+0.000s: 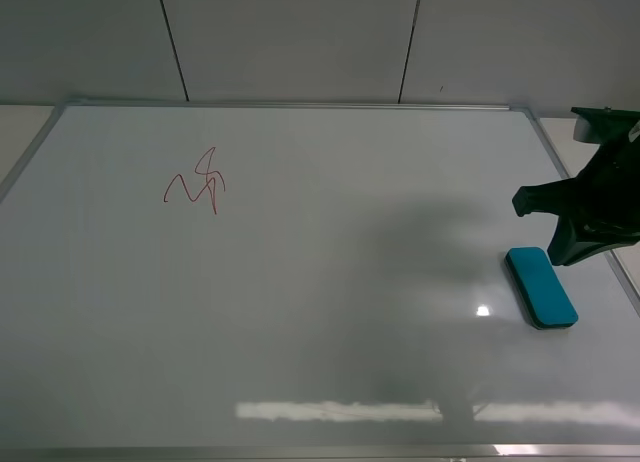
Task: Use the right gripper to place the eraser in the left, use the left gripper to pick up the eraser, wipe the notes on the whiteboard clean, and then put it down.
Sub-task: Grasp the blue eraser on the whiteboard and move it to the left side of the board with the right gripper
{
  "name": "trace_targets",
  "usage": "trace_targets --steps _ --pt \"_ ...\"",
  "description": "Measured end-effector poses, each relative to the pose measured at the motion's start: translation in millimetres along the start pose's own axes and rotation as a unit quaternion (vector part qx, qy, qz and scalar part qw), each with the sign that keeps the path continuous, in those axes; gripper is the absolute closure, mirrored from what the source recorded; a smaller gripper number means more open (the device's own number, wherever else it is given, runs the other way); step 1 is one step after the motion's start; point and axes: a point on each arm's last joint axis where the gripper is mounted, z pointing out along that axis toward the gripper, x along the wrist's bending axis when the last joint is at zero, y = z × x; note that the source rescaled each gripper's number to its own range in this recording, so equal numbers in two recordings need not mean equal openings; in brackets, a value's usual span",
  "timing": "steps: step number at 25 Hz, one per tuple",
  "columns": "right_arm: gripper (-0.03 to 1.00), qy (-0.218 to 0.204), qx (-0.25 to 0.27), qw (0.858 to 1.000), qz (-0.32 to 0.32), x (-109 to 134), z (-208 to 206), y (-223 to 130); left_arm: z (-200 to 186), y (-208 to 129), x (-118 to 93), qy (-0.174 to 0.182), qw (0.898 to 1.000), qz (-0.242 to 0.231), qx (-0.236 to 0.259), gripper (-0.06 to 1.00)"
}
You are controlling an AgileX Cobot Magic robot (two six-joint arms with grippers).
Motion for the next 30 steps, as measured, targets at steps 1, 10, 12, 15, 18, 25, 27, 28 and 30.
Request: trace_targets --steps 1,10,12,15,18,25,27,28,30 --pt "0.96 -0.003 0.0 1.0 0.001 -1 0 0 0 0 0 0.0 1.0 0.0 0.0 -0.06" --pt "0.97 -0.04 -0.005 0.999 0.017 -7 0 1 0 0 0 0.0 1.0 0.0 0.0 -0.06" --pt "0.97 -0.047 -0.006 0.999 0.017 -8 0 1 0 0 0 0.0 1.0 0.0 0.0 -0.06" --pt "0.97 -0.058 -0.001 0.998 0.022 -10 3 2 0 0 0 0.0 1.0 0.0 0.0 -0.06" --pt "0.97 -0.061 0.013 0.998 0.026 -10 15 6 0 0 0 0.0 1.0 0.0 0.0 -0.06" --pt "0.97 -0.07 0.036 0.997 0.019 -11 46 17 0 0 0 0.0 1.0 0.0 0.0 -0.06" --pt "0.97 -0.083 0.052 0.995 0.012 -14 57 18 0 0 0 0.0 1.0 0.0 0.0 -0.06" --pt "0.97 -0.088 0.057 0.994 0.01 -15 62 19 0 0 0 0.0 1.0 0.0 0.0 -0.06" --pt "0.97 -0.098 0.062 0.993 0.007 -17 75 23 0 0 0 0.0 1.0 0.0 0.0 -0.06"
